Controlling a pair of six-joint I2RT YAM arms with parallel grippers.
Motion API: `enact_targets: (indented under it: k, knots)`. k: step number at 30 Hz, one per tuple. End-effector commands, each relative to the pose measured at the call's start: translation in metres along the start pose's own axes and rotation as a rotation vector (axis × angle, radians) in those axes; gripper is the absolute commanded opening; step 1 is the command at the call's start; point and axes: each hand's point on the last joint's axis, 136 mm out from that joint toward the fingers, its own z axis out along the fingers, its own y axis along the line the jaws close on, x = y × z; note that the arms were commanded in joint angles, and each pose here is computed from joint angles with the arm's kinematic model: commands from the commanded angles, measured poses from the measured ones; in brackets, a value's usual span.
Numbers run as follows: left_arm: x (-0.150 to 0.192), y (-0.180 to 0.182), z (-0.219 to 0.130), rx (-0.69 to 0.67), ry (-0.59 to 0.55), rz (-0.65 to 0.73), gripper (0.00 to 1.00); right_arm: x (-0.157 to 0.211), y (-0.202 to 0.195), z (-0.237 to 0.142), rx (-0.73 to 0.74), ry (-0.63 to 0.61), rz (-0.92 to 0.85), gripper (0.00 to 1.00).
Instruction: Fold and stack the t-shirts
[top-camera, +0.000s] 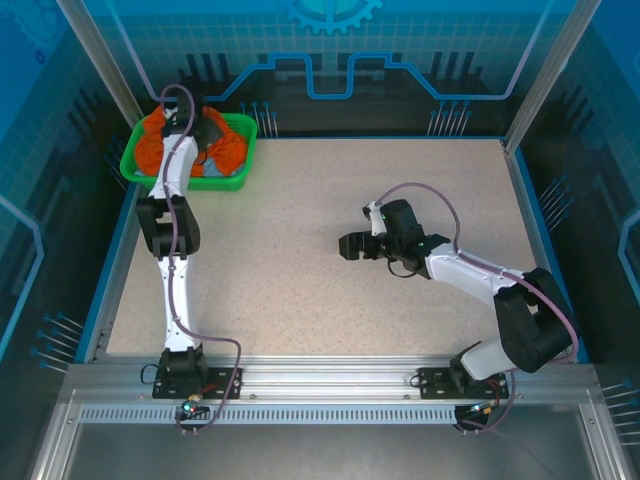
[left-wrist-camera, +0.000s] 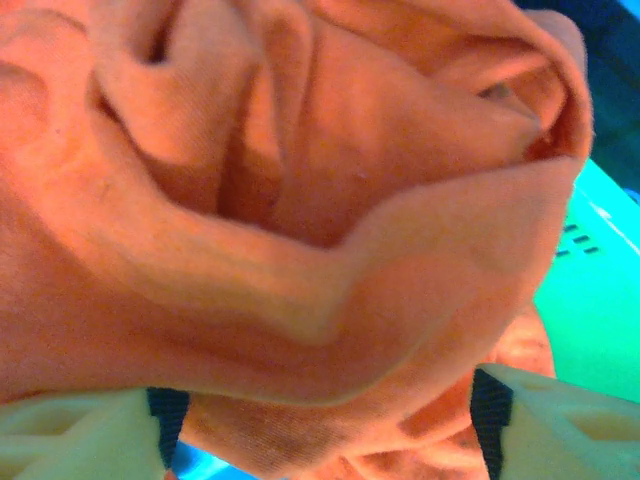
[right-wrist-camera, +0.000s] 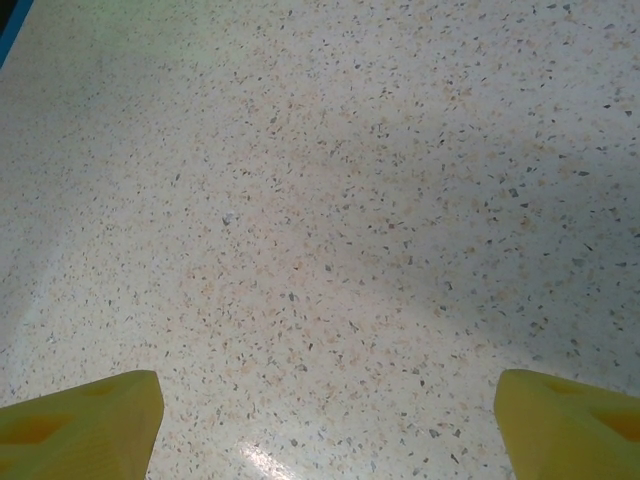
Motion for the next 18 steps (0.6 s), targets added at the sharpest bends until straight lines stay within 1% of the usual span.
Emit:
enact_targets:
  k: [1,2,5,7,8,10,13,15,18]
  knots:
    - [-0.020,0.001,0.001,0.009,-0.062,-0.034,0.59,-0.009,0.002,-0.001,-0.014,-0.004,0.016,0.87]
    - [-0.022,0.000,-0.001,0.014,-0.063,-0.040,0.49,-0.009,0.002,0.000,-0.015,-0.003,0.017,0.87]
    - [-0.034,-0.012,-0.018,0.049,-0.092,-0.044,0.28,-0.010,0.002,0.001,-0.017,-0.002,0.016,0.87]
    - [-0.048,-0.019,-0.044,0.057,-0.128,-0.045,0.12,-0.011,0.001,0.001,-0.014,-0.003,0.020,0.86]
    - [-0.057,-0.024,-0.063,0.059,-0.161,-0.041,0.05,-0.012,0.000,0.001,-0.014,-0.003,0.020,0.86]
    - [-0.079,-0.035,-0.109,0.063,-0.267,-0.029,0.00,-0.013,0.000,0.002,-0.017,-0.005,0.023,0.86]
    - [-0.106,-0.063,-0.189,0.132,-0.442,0.007,0.00,-0.012,0.000,0.001,-0.019,-0.008,0.024,0.86]
    - [-0.115,-0.082,-0.246,0.187,-0.532,0.039,0.00,-0.011,0.000,0.000,-0.021,-0.012,0.026,0.86]
    - [-0.116,-0.111,-0.328,0.275,-0.627,0.094,0.00,-0.011,-0.001,-0.003,-0.022,-0.025,0.029,0.86]
